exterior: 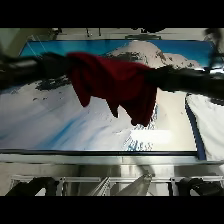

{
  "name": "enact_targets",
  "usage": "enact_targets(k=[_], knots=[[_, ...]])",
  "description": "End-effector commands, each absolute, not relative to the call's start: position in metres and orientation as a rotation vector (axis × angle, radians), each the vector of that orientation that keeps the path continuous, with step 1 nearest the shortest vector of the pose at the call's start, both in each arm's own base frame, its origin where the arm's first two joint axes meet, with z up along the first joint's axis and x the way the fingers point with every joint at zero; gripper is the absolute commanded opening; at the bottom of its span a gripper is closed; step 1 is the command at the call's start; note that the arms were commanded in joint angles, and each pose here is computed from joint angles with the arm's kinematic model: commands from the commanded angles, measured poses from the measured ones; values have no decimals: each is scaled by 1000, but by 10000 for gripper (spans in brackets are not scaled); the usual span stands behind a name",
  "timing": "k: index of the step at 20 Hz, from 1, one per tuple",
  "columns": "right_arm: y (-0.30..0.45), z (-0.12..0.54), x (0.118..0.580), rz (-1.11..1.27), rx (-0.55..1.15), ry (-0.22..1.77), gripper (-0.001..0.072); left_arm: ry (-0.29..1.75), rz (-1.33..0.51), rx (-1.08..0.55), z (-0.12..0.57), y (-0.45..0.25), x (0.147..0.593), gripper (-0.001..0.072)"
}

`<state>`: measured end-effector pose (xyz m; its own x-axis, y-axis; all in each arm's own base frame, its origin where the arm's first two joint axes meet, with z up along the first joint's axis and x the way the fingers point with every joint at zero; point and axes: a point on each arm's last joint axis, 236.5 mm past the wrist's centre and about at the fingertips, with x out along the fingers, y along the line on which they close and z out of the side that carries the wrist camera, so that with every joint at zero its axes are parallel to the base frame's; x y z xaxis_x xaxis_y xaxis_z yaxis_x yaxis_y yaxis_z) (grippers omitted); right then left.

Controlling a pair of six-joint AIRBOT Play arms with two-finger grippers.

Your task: Fold the shirts.

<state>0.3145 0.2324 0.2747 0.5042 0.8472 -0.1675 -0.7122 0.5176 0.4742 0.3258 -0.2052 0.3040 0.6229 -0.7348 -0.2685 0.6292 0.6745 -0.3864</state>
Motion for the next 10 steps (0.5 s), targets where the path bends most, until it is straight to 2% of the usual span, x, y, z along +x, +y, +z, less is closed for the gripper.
enact_targets(k=[1, 4, 10], knots=[[211, 348, 257, 932, 280, 175, 20, 306, -808, -163, 367, -191, 281, 12], [209, 312, 261, 897, 268, 331, 21, 493, -815, -178, 320, -195, 287, 14], [231, 180, 291, 969, 301, 845, 25, 1062, -855, -253, 148, -206, 301, 14]])
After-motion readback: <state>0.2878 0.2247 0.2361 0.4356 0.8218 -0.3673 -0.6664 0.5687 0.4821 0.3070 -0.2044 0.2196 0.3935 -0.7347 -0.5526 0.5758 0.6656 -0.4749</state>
